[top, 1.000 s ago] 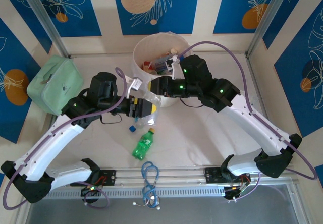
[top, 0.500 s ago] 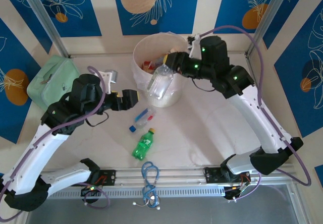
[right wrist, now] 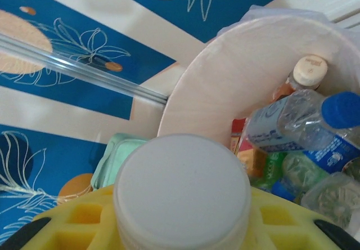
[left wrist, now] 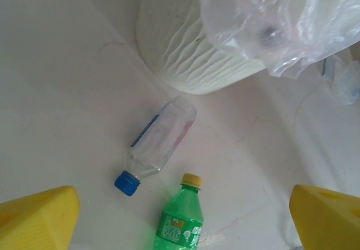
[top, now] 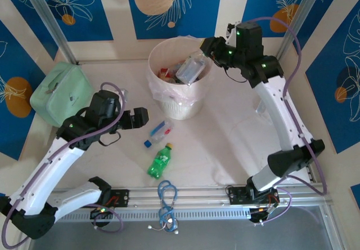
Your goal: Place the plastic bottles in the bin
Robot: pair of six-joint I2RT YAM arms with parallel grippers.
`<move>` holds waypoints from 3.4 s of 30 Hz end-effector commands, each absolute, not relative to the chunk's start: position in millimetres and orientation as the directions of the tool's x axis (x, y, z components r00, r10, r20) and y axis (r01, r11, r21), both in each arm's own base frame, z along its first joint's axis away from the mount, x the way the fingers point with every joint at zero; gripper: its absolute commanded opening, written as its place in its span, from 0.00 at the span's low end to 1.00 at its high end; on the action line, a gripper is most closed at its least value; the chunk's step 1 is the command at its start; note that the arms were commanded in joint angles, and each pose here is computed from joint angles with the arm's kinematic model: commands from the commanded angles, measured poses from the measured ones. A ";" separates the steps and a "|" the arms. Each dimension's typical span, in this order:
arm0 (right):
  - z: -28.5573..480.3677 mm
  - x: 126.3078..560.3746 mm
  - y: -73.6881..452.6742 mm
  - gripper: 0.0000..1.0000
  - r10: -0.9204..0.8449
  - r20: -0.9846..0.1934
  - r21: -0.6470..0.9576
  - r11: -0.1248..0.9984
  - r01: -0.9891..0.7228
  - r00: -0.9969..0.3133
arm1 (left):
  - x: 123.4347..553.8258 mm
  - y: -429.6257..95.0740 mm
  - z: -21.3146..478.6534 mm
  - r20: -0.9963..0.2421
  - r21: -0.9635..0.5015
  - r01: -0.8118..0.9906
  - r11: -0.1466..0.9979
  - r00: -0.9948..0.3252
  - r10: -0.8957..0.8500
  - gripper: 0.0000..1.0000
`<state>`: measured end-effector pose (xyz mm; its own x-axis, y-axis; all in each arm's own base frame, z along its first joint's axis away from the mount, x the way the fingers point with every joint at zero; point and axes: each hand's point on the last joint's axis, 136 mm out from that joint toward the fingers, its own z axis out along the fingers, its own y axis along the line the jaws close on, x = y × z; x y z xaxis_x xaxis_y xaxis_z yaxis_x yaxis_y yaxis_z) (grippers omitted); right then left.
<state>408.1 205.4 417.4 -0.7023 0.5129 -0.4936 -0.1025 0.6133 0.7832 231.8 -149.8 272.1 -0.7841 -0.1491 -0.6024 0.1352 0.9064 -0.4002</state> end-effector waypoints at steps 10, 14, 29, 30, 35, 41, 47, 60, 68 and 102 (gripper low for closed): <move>403.9 448.5 239.0 0.30 0.452 -0.426 0.817 0.565 -0.118 -0.784 | 230.8 -150.0 212.1 -0.477 -0.426 0.015 0.905 -0.854 -0.210 0.91; 393.2 458.7 251.3 0.33 0.420 -0.412 0.809 0.577 -0.113 -0.809 | 230.2 -153.2 200.7 -0.450 -0.429 0.008 0.903 -0.869 -0.206 0.89; 377.7 461.5 260.6 0.72 0.387 -0.421 0.772 0.628 -0.100 -0.820 | 225.2 -156.5 175.9 -0.396 -0.412 0.010 0.911 -0.903 -0.169 0.89; 377.6 460.3 258.4 0.72 0.390 -0.425 0.767 0.635 -0.096 -0.817 | 224.6 -156.7 175.2 -0.394 -0.411 0.011 0.911 -0.904 -0.167 0.89; 381.6 445.9 253.4 0.72 0.385 -0.444 0.750 0.654 -0.100 -0.809 | 220.9 -158.4 171.9 -0.375 -0.417 0.014 0.909 -0.913 -0.158 0.88; 394.5 403.8 253.0 0.71 0.359 -0.500 0.718 0.680 -0.145 -0.788 | 213.6 -163.3 164.0 -0.349 -0.433 0.035 0.901 -0.928 -0.131 0.88; 392.5 341.0 242.8 0.71 0.342 -0.540 0.690 0.703 -0.172 -0.769 | 201.4 -174.7 143.0 -0.300 -0.427 0.065 0.902 -0.951 -0.074 0.86; 339.3 249.9 196.9 0.75 0.401 -0.463 0.716 0.695 -0.067 -0.790 | 165.5 -208.6 99.9 -0.209 -0.314 0.240 0.918 -0.961 0.180 0.94; 313.1 228.0 187.7 0.75 0.405 -0.417 0.716 0.698 -0.019 -0.814 | 149.5 -218.6 83.6 -0.159 -0.251 0.346 0.904 -0.936 0.314 0.92; 295.1 216.6 175.2 0.74 0.431 -0.371 0.719 0.694 0.040 -0.822 | 146.9 -229.2 59.3 -0.082 -0.149 0.416 0.897 -0.909 0.408 0.61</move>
<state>221.1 179.6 295.9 -0.8215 0.4225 -0.3829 0.0242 0.6967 0.7169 144.9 -228.6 42.1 -0.9157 0.3996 -0.0417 0.4010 0.9026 -0.1562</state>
